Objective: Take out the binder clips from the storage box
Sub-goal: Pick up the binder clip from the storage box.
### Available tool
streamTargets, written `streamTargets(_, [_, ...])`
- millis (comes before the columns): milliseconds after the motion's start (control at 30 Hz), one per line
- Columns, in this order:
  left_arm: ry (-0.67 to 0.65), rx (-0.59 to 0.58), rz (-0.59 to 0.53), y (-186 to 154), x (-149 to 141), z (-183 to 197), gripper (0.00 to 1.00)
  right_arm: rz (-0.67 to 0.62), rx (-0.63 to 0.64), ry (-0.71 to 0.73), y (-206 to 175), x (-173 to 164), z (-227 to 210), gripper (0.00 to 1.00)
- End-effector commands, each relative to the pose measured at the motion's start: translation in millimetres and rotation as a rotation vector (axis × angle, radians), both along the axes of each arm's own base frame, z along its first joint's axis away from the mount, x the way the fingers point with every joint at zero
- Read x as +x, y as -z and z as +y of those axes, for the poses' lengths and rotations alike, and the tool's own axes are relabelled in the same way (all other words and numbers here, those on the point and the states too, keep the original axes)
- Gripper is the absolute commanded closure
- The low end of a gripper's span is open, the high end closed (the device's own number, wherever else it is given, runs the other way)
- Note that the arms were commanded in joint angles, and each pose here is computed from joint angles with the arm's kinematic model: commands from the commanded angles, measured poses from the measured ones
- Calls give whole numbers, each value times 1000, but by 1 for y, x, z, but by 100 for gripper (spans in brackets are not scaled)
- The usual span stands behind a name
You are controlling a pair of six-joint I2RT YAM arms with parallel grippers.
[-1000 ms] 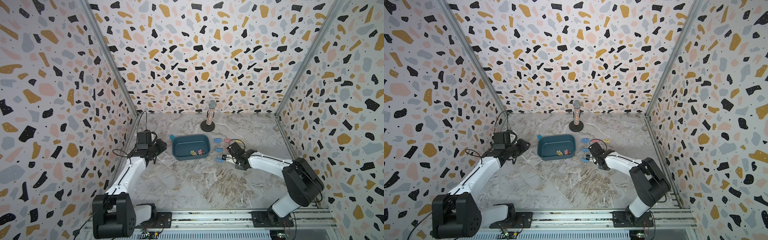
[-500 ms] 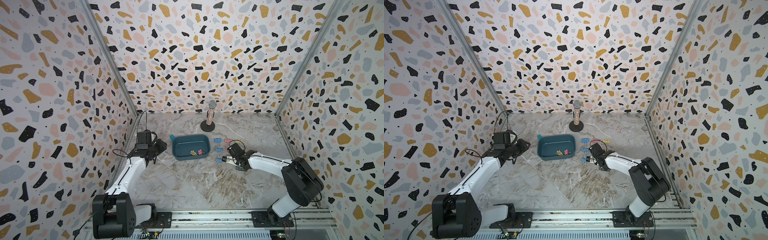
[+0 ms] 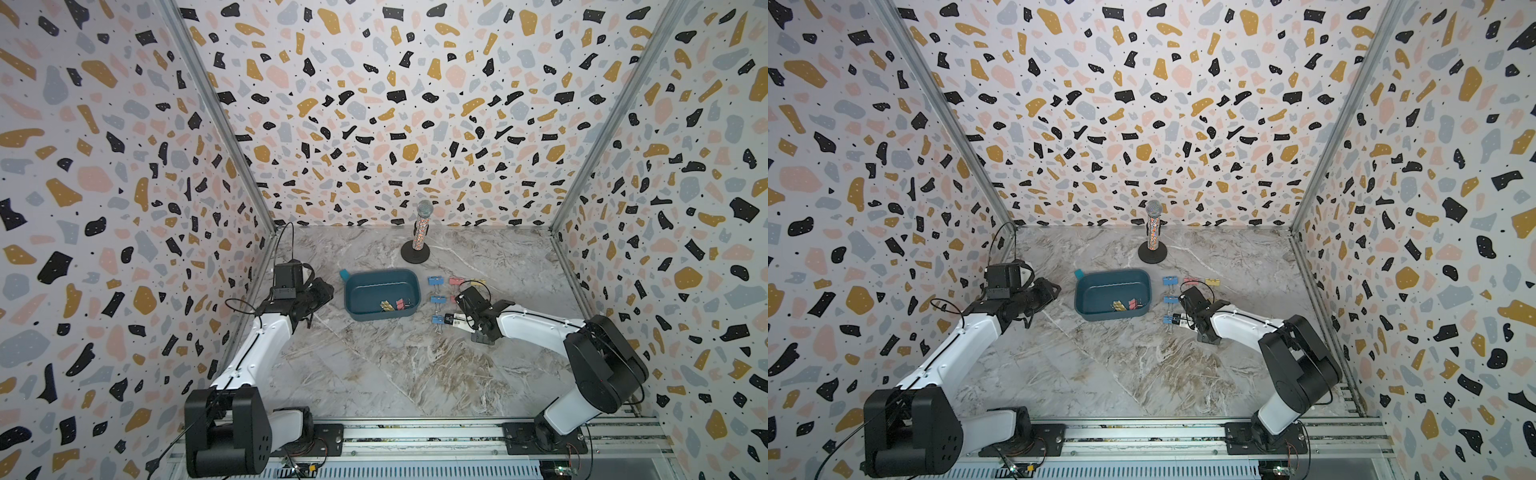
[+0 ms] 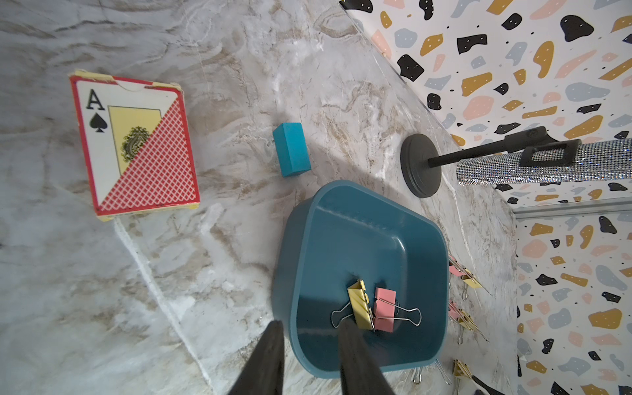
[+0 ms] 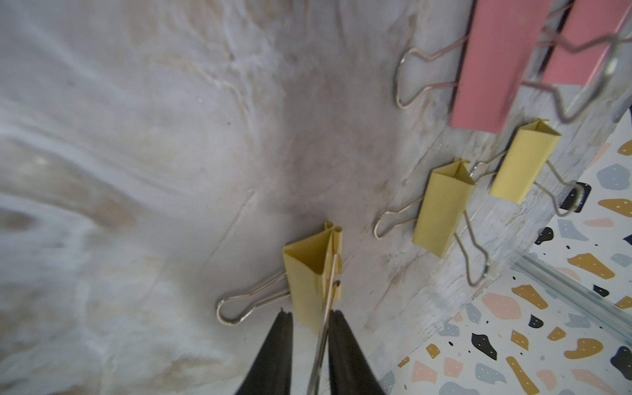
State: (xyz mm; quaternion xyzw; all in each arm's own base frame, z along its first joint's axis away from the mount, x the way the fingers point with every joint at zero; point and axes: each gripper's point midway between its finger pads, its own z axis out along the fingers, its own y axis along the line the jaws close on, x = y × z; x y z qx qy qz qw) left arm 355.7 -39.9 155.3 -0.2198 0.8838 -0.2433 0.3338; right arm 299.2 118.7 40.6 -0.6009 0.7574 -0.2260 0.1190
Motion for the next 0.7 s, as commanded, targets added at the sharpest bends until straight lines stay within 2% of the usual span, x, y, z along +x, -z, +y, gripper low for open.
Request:
streamTargets(0, [14, 5, -36, -8, 1, -2, 69, -39, 64, 26, -27, 6, 6, 73])
streamTargets(200, [15, 6, -34, -7, 2, -2, 69, -105, 120, 46, -59, 13, 9, 64])
streamTargets(333, [13, 5, -24, -4, 2, -2, 69, -161, 216, 56, -92, 17, 19, 55])
streamTargets(467, [11, 5, -21, -3, 4, -1, 69, -160, 348, 45, -117, 14, 37, 50])
streamTargets(667, [15, -2, -6, 3, 6, -2, 69, -133, 439, 10, -129, 4, 49, 48])
